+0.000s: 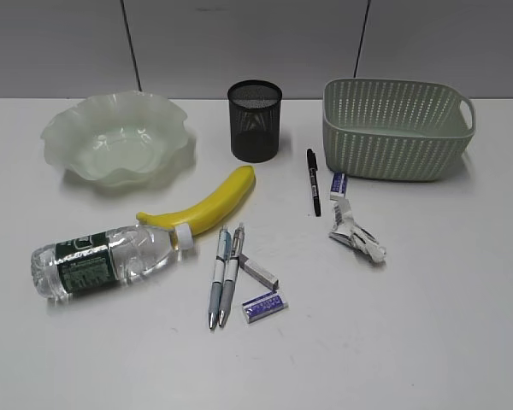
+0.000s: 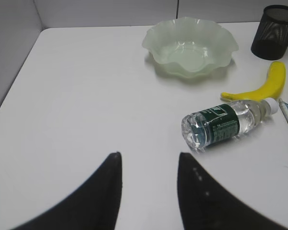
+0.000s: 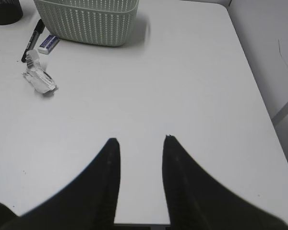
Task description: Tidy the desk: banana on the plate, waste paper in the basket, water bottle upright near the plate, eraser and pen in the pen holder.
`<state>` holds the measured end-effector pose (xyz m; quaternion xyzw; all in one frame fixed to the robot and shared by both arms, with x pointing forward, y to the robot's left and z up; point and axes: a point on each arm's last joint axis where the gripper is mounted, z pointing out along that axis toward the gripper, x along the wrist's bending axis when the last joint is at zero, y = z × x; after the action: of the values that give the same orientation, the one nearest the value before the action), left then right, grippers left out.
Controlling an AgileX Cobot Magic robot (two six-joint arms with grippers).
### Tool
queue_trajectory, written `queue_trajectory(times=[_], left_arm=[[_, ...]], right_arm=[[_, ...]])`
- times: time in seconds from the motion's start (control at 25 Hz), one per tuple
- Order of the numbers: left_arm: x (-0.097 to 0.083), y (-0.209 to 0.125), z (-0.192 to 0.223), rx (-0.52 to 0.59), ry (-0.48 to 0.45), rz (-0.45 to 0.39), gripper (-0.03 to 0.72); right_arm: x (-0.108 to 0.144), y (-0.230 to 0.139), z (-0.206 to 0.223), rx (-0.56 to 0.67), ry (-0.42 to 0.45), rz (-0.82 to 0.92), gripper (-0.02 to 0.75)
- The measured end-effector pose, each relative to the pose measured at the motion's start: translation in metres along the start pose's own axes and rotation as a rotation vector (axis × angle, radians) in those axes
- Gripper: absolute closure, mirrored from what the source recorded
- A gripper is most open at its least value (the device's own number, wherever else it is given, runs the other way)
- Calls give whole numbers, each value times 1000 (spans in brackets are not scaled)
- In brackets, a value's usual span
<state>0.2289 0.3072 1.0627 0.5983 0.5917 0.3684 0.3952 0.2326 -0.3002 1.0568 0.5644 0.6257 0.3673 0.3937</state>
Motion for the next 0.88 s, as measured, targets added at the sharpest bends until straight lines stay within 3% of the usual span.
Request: queue_trajectory(times=[0.88], left_arm=[[0, 0, 0, 0, 1, 0, 398]], right_arm=[[0, 0, 0, 0, 0, 0, 484]])
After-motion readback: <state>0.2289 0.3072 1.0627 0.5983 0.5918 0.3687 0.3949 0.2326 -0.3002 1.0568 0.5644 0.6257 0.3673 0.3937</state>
